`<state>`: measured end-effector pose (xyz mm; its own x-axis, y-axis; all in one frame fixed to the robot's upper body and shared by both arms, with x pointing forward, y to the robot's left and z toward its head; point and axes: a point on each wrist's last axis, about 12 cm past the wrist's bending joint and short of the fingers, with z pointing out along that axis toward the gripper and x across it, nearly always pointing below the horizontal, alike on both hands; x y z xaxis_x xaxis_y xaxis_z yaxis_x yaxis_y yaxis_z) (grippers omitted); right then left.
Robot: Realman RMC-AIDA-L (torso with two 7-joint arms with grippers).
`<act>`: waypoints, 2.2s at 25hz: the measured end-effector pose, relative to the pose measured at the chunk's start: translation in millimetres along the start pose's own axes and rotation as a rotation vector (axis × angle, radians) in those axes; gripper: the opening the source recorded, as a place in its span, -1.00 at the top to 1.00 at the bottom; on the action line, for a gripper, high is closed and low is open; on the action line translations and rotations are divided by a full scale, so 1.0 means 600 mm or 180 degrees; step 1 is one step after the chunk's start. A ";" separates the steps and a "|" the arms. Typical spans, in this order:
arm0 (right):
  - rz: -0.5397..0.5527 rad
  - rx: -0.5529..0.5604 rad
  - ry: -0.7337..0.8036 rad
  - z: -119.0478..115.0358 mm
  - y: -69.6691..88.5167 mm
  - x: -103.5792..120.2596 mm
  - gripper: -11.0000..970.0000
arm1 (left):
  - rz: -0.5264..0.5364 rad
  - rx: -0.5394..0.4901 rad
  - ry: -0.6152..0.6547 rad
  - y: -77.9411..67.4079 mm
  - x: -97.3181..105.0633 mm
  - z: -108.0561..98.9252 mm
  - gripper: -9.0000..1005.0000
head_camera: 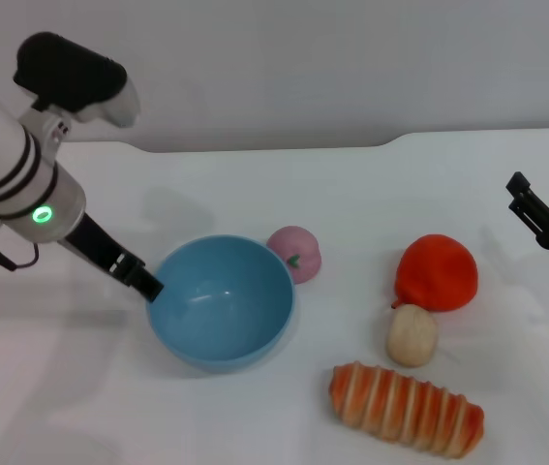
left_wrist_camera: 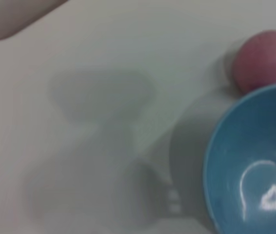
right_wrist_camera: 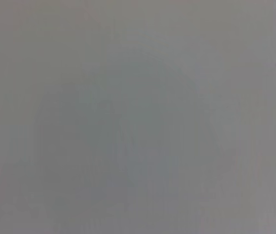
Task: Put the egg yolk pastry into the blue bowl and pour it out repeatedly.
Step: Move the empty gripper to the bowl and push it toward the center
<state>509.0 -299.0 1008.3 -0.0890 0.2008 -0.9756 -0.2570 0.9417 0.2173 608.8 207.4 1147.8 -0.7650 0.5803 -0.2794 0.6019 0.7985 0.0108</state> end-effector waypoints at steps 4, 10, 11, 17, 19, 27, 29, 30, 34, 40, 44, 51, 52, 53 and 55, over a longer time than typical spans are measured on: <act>0.0001 -0.0007 -0.0008 0.000 0.001 -0.001 -0.64 | -0.0056 0.0154 -0.0080 -0.002 -0.003 -0.010 -0.67; 0.0003 -0.0008 -0.0013 -0.001 0.001 -0.001 -0.64 | -0.0071 0.0255 0.0013 -0.007 0.005 0.005 -0.67; 0.0003 -0.0007 -0.0013 -0.001 0.000 -0.001 -0.64 | -0.0077 0.0258 0.0020 -0.007 0.005 0.006 -0.67; -0.0008 -0.0013 -0.0014 0.000 0.001 -0.001 -0.64 | -0.0146 0.0236 -0.0095 -0.003 0.003 0.008 -0.67; -0.0012 -0.0012 -0.0012 0.000 0.001 -0.001 -0.64 | -0.0146 0.0280 -0.0110 -0.006 0.001 0.009 -0.67; -0.0019 0.0002 -0.0001 -0.003 0.000 0.001 -0.64 | -0.0167 0.0326 -0.0061 -0.009 0.004 0.021 -0.67; -0.0021 0.0003 0.0003 -0.004 0.000 0.001 -0.64 | -0.0182 0.0314 -0.0077 -0.008 0.004 0.025 -0.67; -0.0021 0.0002 0.0003 -0.004 0.000 0.001 -0.64 | -0.0189 0.0308 -0.0087 -0.007 0.004 0.026 -0.67; -0.0022 -0.0002 -0.0001 -0.004 0.000 0.001 -0.64 | -0.0214 0.0324 -0.0075 -0.007 0.005 0.037 -0.67; -0.0009 0.0015 0.0013 -0.008 -0.001 0.004 -0.64 | -0.0199 0.0331 -0.0049 -0.011 0.008 0.044 -0.67; 0.0002 0.0018 0.0016 -0.009 -0.002 0.004 -0.64 | -0.0225 0.0300 -0.0098 -0.007 0.008 0.048 -0.67; 0.0013 0.0019 0.0016 -0.010 -0.001 0.005 -0.64 | -0.0162 0.0309 -0.0012 -0.016 0.009 0.067 -0.64; 0.0015 0.0020 0.0017 -0.011 -0.001 0.005 -0.64 | -0.0155 0.0306 -0.0012 -0.017 0.009 0.068 -0.63; 0.0016 0.0020 0.0018 -0.011 -0.001 0.005 -0.64 | -0.0156 0.0306 -0.0020 -0.017 0.008 0.068 -0.63; 0.0021 0.0020 0.0018 -0.011 -0.001 0.006 -0.64 | -0.0175 0.0313 -0.0038 -0.016 0.008 0.068 -0.62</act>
<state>502.4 -300.4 1005.1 -0.0960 0.2055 -0.9739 -0.2504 0.9420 0.2235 608.6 196.0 1107.3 -0.7950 0.5337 -0.2883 0.5791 0.8092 -0.0990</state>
